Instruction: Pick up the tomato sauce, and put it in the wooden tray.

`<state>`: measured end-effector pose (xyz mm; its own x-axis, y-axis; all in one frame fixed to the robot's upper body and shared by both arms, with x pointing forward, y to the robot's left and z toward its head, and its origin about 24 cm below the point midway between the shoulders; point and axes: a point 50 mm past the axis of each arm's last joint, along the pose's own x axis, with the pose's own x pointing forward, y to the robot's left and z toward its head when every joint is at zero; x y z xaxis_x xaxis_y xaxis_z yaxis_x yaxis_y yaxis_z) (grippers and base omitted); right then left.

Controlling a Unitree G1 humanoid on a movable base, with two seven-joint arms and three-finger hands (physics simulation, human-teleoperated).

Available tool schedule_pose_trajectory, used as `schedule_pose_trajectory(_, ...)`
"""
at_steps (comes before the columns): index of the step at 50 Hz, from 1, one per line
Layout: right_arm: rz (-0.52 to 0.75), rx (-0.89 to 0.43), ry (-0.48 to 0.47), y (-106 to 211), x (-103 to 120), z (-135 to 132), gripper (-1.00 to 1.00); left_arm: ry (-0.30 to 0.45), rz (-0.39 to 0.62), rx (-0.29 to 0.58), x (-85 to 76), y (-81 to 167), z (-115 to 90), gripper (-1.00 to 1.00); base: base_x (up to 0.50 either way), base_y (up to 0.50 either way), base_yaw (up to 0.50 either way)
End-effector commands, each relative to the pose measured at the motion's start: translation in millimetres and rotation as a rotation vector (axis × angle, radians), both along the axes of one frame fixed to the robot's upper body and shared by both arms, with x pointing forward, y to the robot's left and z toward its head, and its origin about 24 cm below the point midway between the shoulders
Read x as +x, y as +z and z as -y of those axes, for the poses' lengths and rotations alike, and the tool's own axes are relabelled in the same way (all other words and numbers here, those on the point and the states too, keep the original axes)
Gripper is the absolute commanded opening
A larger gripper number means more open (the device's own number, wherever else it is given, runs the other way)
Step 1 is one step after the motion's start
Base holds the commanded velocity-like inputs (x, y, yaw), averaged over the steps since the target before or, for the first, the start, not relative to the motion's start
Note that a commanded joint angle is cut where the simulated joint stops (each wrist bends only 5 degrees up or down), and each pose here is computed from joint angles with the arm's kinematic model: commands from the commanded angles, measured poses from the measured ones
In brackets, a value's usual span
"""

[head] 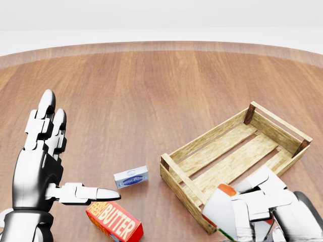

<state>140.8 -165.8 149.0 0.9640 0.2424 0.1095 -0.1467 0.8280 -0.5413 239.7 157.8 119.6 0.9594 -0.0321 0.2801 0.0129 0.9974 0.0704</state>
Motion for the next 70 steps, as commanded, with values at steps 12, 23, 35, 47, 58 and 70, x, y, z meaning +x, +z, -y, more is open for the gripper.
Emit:
schedule_pose_trajectory(12, 0.523, -0.707, -0.297, 115, 62, 11, -1.00, 0.002, 0.001, -0.002, -0.7, 0, -1, 1.00, 0.00, 0.00, 0.00)
schedule_pose_trajectory(23, 0.291, -0.795, -0.200, 121, 155, 25, -1.00, 0.003, 0.000, 0.000, -0.1, 0, 0, 1.00, 0.00, 0.00, 0.00)
schedule_pose_trajectory(35, 0.038, -0.683, -0.056, 120, 233, 13, -1.00, 0.001, 0.004, -0.002, 0.3, 1, -1, 1.00, 0.00, 0.00, 0.00)
schedule_pose_trajectory(47, -0.196, -0.591, 0.002, 86, 273, 3, -1.00, -0.004, 0.009, -0.001, -1.0, 2, 1, 1.00, 0.00, 0.00, 0.00)
schedule_pose_trajectory(58, -0.434, -0.686, -0.029, 29, 280, 8, -1.00, -0.009, 0.005, 0.000, -0.5, 1, 2, 1.00, 0.00, 0.00, 0.00)
schedule_pose_trajectory(70, -0.583, -0.850, -0.046, -28, 268, 20, -1.00, -0.010, 0.013, -0.002, -2.0, 3, 2, 1.00, 0.00, 0.00, 0.00)
